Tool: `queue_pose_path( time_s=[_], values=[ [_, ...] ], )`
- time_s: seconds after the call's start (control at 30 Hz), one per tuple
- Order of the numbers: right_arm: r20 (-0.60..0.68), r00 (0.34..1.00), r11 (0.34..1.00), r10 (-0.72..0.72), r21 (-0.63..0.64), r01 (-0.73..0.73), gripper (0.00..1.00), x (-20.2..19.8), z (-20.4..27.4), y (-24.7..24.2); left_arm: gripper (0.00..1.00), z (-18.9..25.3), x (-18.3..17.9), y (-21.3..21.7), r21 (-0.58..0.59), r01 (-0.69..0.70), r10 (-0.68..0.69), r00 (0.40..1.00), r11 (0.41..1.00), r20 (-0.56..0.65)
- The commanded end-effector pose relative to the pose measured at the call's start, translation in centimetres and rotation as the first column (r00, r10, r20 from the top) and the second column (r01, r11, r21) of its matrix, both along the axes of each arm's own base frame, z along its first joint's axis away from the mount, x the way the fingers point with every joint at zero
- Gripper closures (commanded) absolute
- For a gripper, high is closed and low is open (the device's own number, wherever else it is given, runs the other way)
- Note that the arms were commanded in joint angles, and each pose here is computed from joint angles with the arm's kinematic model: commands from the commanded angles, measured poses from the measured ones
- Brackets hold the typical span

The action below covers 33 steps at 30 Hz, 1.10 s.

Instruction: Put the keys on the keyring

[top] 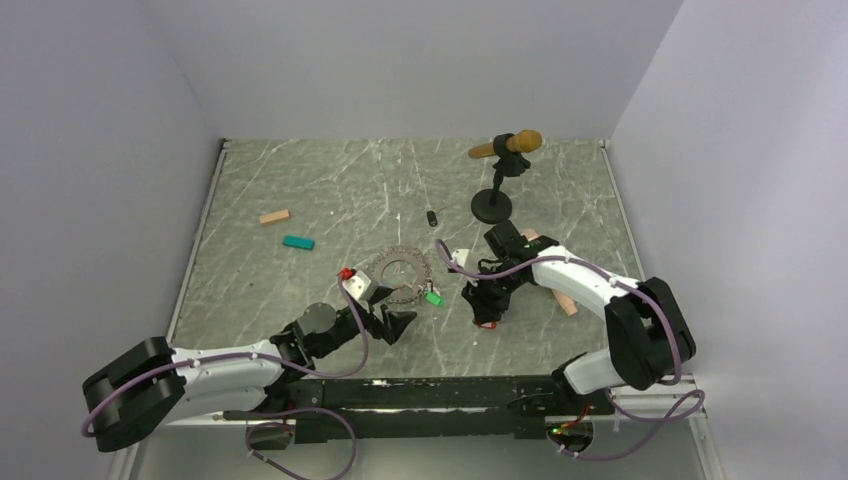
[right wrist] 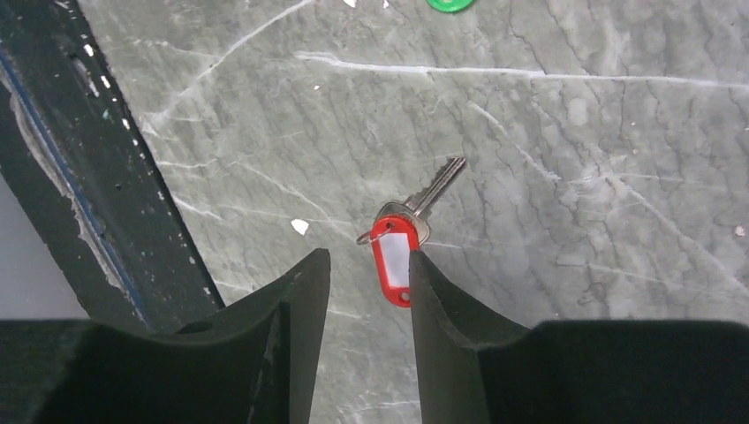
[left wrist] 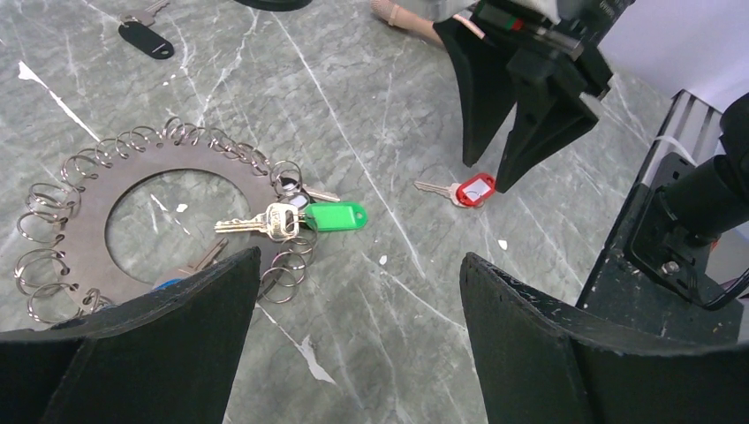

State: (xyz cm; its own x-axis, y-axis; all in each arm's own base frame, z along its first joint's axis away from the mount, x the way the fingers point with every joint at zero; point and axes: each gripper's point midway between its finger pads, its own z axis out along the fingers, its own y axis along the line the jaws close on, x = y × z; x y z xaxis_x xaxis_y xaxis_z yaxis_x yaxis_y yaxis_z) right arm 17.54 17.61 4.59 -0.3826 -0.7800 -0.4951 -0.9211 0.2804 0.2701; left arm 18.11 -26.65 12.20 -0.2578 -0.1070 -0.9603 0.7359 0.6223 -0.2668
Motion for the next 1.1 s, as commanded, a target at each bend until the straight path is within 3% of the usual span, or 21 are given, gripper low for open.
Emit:
queue_pose_path(
  time_s=[0.0,0.73,1.07],
  values=[
    [0.019,0.996,0.995,-0.085,-0.06,0.086,0.58,1.3,0.1,0.4,0.12,1.4,0.0,-0.1,-0.077,-0.01,0.009,1.0,0.997,-0.015],
    [0.025,0.998,0.983,-0.058,-0.171,0.061,0.58,0.6,-1.7,0.8,0.12,1.2,-0.1,0.1,-0.098,-0.03,0.024,0.998,0.995,-0.066],
    [0.035,0.997,0.977,-0.071,-0.196,0.077,0.78,1.0,-2.2,0.5,0.12,1.1,-0.2,0.1,-0.098,-0.028,0.021,0.997,0.995,-0.068]
  ],
)
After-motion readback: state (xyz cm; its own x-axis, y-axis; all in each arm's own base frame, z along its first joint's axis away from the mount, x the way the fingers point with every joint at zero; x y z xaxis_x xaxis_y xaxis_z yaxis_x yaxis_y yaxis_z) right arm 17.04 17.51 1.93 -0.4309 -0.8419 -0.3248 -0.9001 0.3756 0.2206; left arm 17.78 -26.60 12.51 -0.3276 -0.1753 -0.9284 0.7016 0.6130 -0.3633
